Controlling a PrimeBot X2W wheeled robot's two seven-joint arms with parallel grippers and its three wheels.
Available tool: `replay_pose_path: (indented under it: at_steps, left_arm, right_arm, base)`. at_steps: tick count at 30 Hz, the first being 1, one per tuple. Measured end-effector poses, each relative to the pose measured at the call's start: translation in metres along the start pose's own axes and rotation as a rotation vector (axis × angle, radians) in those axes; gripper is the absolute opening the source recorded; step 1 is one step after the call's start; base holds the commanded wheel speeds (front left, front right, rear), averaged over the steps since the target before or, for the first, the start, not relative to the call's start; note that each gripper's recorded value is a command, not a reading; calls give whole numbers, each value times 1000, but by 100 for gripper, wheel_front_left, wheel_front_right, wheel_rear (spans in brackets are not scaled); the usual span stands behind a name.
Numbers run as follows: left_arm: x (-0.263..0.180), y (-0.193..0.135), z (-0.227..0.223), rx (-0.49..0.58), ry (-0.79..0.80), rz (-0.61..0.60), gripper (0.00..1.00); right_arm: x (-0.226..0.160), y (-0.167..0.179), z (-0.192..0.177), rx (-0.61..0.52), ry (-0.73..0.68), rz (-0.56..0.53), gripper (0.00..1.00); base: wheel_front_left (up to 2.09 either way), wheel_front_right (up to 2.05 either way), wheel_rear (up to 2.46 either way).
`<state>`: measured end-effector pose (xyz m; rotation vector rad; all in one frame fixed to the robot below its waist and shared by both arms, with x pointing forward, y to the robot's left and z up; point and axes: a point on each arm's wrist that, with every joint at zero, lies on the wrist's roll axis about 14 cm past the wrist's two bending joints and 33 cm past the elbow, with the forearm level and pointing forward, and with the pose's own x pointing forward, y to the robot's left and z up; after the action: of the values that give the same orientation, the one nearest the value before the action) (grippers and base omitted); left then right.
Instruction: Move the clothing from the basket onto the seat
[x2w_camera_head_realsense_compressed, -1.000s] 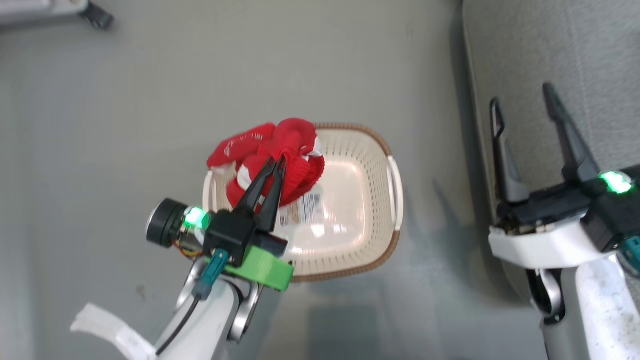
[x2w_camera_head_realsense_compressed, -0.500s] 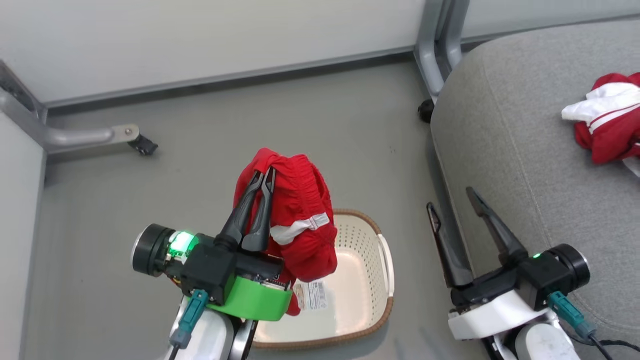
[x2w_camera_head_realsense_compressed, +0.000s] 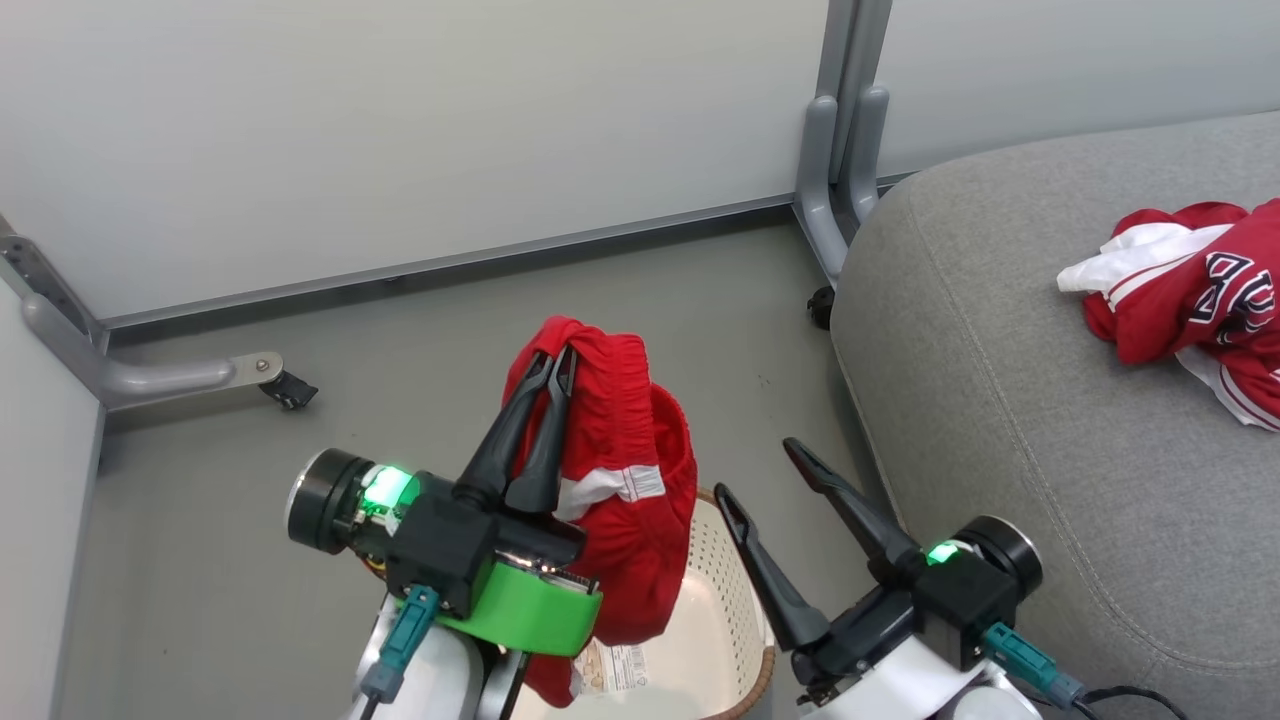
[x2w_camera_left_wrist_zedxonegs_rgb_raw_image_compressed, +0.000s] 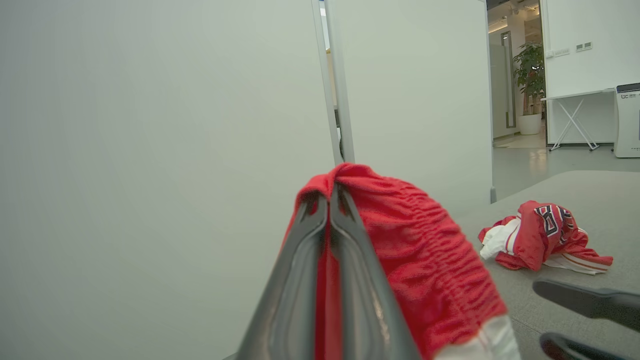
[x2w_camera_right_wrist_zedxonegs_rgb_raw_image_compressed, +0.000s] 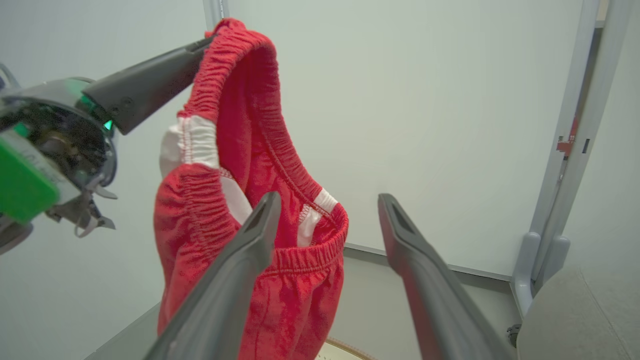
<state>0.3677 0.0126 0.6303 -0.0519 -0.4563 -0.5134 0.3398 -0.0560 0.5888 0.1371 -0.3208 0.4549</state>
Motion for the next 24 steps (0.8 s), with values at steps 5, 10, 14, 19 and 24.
replay_pose_path:
  at_steps: [5, 10, 14, 19, 24]
  left_arm:
    - [-2, -16, -6, -17, 22, -53, 0]
    - [-3, -35, -9, -41, 33, -116, 0]
    - [-1, -52, -3, -77, 12, -166, 0]
    - [1, -69, 6, -101, -13, -212, 0]
    - [0, -80, 9, -119, -18, -240, 0]
  right_arm:
    - [6, 29, 5, 31, -15, 108, 100]
    - [7, 42, -6, 25, 19, 167, 100]
    - [10, 47, -16, 27, 50, 189, 100]
    - [9, 48, -35, 27, 107, 195, 100]
    - [5, 44, -55, 22, 171, 178, 100]
  base:
    - [0, 0, 0]
    - [0, 0, 0]
    - [0, 0, 0]
    - [0, 0, 0]
    - [0, 0, 0]
